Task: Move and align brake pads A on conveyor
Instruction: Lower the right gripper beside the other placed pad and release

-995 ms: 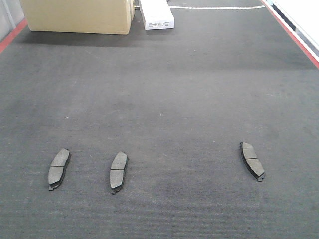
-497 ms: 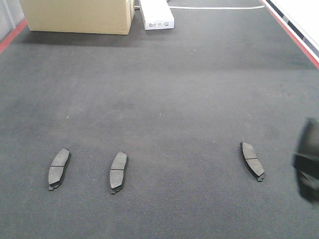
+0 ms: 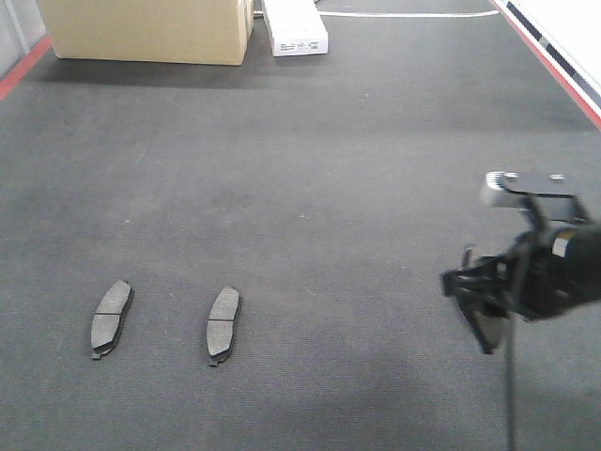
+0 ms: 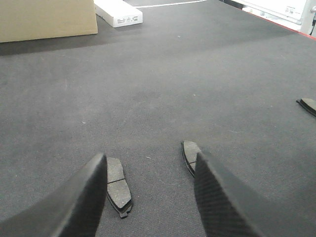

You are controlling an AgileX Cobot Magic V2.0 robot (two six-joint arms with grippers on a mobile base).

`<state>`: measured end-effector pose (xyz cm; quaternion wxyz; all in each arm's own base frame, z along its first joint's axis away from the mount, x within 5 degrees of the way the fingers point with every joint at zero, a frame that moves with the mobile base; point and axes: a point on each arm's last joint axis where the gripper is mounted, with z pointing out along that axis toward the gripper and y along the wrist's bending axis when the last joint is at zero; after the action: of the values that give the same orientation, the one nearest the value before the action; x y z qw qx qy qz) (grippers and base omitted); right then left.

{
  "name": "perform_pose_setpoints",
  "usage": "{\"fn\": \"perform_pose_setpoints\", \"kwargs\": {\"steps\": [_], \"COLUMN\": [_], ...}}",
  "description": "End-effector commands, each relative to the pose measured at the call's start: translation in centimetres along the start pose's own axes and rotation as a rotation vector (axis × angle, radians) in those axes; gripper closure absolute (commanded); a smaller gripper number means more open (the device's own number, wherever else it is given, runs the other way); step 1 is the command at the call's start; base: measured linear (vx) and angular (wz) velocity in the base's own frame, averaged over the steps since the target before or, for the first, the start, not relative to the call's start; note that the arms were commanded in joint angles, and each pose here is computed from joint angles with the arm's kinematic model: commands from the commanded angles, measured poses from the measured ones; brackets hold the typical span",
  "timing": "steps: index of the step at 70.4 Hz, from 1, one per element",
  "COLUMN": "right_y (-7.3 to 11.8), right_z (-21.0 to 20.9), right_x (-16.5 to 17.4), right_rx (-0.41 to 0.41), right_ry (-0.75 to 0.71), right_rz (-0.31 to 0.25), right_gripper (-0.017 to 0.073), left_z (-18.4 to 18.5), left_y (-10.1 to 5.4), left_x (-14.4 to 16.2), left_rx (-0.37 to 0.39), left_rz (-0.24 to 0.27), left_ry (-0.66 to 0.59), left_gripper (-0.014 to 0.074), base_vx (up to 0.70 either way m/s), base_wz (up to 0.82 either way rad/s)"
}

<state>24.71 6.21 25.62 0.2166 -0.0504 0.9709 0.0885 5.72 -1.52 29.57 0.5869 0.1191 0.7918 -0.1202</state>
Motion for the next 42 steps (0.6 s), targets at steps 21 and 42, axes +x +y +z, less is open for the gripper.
{"fn": "perform_pose_setpoints", "kwargs": {"steps": [21,42], "right_y": [7.0,7.2], "right_z": [5.2,8.9], "right_x": [-5.5,-7.5], "right_rx": [-0.076,-0.014], "right_ry": [0.007,0.063], "right_rz": [0.039,0.046], "right_gripper": [0.0519,0.0491], "left_z": [-0.2,-0.2], "left_y": [-0.2,-0.2], "left_x": [-1.2,-1.2], "left_rx": [0.024,0.024], "left_rz": [0.002,0.002], "left_ry": [-0.071,-0.071], "left_gripper": [0.0218,0.0218], "base_vx": [0.00,0.00], "base_wz": [0.00,0.00]}}
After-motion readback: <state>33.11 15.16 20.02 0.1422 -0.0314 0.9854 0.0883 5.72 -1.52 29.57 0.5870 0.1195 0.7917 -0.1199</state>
